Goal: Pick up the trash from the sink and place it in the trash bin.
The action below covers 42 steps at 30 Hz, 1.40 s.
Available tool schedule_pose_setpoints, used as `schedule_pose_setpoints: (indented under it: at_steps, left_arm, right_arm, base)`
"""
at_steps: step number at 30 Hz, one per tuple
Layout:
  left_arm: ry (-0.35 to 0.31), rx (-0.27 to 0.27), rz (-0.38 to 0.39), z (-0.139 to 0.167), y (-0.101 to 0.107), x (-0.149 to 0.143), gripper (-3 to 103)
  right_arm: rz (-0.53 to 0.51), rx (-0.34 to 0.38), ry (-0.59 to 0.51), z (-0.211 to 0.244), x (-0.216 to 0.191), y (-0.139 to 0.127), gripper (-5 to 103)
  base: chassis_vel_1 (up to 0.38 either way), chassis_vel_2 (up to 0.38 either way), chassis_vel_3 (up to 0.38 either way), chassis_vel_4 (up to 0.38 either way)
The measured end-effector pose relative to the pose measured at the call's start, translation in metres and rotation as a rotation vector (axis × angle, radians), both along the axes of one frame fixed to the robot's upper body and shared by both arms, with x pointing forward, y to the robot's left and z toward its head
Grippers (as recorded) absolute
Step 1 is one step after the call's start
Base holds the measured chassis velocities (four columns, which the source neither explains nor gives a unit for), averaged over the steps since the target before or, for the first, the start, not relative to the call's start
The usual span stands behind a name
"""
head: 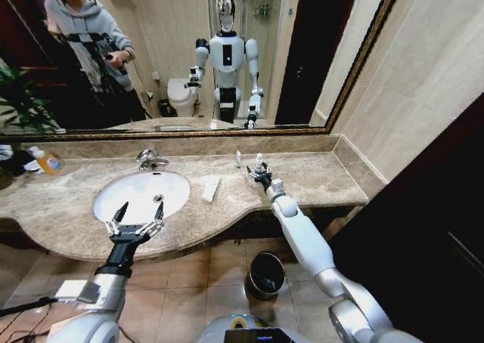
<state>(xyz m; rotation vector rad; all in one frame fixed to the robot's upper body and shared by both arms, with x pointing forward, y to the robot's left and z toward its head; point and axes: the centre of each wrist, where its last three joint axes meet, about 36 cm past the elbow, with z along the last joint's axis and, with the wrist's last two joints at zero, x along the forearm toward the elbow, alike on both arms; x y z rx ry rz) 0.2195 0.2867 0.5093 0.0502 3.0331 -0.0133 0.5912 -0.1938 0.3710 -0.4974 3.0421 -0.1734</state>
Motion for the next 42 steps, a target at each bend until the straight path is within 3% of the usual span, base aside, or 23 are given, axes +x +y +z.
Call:
schedule_pose_setpoints:
  at_steps: [2,4,6,10,18,37,42]
  left_arm:
    - [0.0,0.0,0.0,0.0,0.0,0.0,100]
    - [0.0,0.0,0.0,0.0,0.0,0.0,100]
    - [0.0,0.0,0.0,0.0,0.0,0.0,100]
    - [0.0,0.0,0.0,0.0,0.0,0.0,100]
    - [0.0,0.0,0.0,0.0,0.0,0.0,100]
    - [0.0,0.0,0.0,0.0,0.0,0.0,100]
    - [0.0,0.0,0.0,0.0,0.0,0.0,100]
  right_arm:
    - [0.0,0.001,0.001,-0.001,-0.002,0.0,61]
    - [0.002,0.002,0.004,-0.004,-0.006,-0.001,44]
    - [0.002,0.003,0.004,-0.004,-0.007,-0.001,44]
    - [0.001,0.004,0.003,-0.004,-0.008,-0.002,26]
    - [-0.002,0.005,-0.003,-0.001,-0.01,-0.004,12]
    - [0.005,0.035,-0.022,0.015,-0.034,-0.017,11]
    - [0.036,0.03,-0.059,0.016,-0.076,-0.053,11]
  base:
    - [0.0,0.0,0.0,0.0]
    - [0.0,0.0,0.0,0.0]
    - [0.0,0.0,0.0,0.0]
    - [0.0,0.0,0.0,0.0]
    - [0.0,0.0,0.0,0.0]
    - [0.0,0.0,0.0,0.0]
    - [0.0,0.0,0.0,0.0]
